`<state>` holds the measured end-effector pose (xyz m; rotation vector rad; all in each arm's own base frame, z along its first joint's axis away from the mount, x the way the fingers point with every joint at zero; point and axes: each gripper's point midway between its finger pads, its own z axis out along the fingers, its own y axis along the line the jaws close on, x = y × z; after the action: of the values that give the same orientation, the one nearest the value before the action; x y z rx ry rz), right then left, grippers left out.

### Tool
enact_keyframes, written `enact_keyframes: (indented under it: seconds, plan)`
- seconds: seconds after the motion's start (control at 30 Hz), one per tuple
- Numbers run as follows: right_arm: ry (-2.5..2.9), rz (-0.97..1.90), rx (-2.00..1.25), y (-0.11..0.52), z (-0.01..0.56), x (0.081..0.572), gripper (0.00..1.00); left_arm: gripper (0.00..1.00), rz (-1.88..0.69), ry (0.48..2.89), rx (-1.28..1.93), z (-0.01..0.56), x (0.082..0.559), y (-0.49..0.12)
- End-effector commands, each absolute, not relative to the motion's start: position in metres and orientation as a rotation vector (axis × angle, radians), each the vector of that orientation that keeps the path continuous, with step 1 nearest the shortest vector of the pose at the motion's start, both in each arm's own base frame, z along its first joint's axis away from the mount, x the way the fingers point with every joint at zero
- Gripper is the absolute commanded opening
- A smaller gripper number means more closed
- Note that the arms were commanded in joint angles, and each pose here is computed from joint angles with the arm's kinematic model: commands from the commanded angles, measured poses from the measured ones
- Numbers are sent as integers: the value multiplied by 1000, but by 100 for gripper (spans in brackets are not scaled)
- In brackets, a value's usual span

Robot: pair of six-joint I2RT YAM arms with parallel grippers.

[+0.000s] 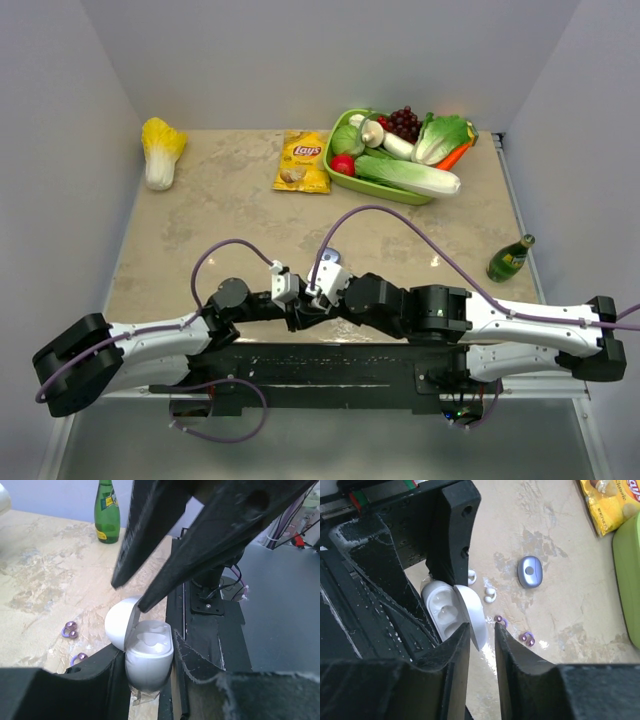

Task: Insert the wireless bluetooth earbuds into the charging case
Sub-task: Adjust the charging case.

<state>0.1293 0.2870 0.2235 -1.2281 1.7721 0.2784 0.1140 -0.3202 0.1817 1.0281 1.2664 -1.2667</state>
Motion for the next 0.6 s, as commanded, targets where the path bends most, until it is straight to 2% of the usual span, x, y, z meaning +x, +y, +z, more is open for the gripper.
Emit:
enact_keyframes:
  seconds: [0.0, 0.1, 0.57]
  plan:
    - [1743, 311, -1114, 284, 249, 137, 32, 0, -1272, 1201, 979, 199, 114, -317]
    - [1745, 309, -1097, 283, 251, 139, 36, 0, -1276, 1196, 981, 199, 113, -316]
    - [1749, 338, -1100, 286, 250, 136, 42, 0, -1298, 1177, 974, 204, 110, -315]
